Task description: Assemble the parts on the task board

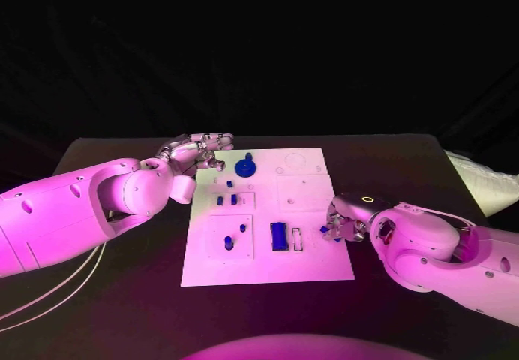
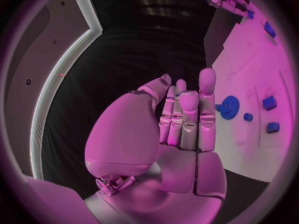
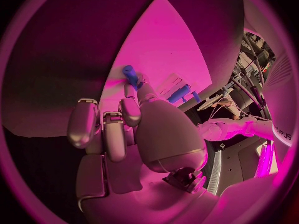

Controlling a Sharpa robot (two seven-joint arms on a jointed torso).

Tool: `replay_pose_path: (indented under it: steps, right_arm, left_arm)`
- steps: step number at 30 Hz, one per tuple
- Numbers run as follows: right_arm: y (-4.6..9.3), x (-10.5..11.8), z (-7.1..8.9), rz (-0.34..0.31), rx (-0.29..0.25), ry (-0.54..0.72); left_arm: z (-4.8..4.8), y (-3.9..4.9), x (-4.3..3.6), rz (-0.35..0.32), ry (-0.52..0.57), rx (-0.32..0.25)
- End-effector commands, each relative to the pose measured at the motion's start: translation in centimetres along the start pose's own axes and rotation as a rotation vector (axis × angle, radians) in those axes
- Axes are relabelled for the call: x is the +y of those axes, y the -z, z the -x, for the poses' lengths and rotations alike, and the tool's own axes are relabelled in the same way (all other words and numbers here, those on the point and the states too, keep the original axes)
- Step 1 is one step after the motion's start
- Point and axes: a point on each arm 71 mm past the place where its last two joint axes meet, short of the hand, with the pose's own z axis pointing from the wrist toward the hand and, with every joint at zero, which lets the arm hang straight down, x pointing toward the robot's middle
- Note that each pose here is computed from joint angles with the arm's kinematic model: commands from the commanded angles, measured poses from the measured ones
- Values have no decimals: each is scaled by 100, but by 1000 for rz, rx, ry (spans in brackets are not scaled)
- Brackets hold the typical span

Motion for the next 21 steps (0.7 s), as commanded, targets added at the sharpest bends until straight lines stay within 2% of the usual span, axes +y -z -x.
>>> replay_pose_path:
  steps: [1,5,10,15,21]
  right_arm:
    - [7,-21,-218,-17,111,102]
    - [9,-5,-211,-15,91,76]
    - [28,18,-183,-16,54,-16]
    - [56,40,-144,-22,21,-131]
    - [90,66,-54,-27,-54,-303]
  left_arm:
    - [-21,-1,-6,-5,0,20]
    - [-25,-2,-5,-5,1,22]
    - [-27,-4,-3,-5,1,22]
    - [-29,-7,0,-5,1,22]
    - [-31,-8,6,-4,1,23]
